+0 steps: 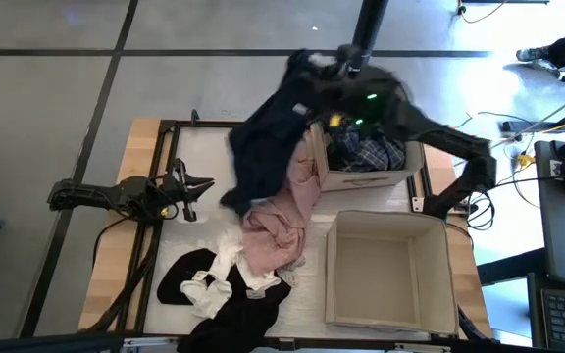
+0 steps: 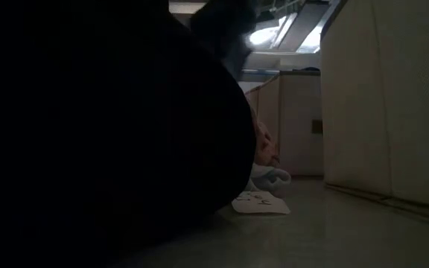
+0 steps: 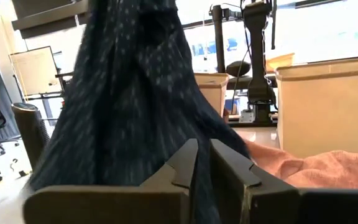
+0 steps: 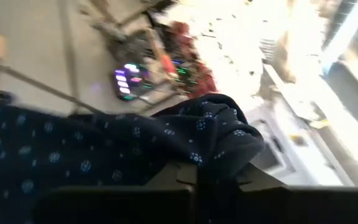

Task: Sort clothes
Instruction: Put the dark blue patterned shirt into the top laundry organizer

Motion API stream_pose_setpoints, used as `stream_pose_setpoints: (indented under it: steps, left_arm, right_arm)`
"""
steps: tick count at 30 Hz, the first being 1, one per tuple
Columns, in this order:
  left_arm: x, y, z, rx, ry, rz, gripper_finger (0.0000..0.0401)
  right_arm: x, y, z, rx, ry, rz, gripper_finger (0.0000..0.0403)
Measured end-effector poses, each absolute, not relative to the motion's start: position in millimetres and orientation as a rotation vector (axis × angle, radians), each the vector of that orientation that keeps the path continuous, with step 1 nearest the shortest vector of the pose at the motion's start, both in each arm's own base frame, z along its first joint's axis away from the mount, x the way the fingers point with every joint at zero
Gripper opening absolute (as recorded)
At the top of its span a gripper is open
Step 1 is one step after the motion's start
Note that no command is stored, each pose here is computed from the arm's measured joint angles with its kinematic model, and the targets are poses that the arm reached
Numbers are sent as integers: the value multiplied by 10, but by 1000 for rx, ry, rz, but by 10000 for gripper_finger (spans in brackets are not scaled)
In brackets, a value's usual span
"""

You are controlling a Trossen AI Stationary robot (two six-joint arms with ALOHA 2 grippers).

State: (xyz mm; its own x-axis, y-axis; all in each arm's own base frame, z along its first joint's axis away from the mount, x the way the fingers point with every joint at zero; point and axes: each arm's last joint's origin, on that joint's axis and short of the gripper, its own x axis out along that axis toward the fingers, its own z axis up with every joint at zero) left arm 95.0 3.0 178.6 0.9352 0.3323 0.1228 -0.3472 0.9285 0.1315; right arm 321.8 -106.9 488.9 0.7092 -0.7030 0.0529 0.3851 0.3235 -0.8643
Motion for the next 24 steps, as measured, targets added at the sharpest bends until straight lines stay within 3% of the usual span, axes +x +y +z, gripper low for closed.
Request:
stream_pose_setpoints:
  steps: [11,17,24]
  left_arm:
    - [950,31,1786,159,-97,349,31]
    - [950,30,1786,168,-96,350,31]
    - [950,30,1787,171,-97,350,31]
  right_arm:
    - [2098,-876,5708,-1165,305,-1205,22]
    - [1563,-707,5982,-1266,260,-1354,15]
    - [1144,-573,6242,-1243,150,-1499,19]
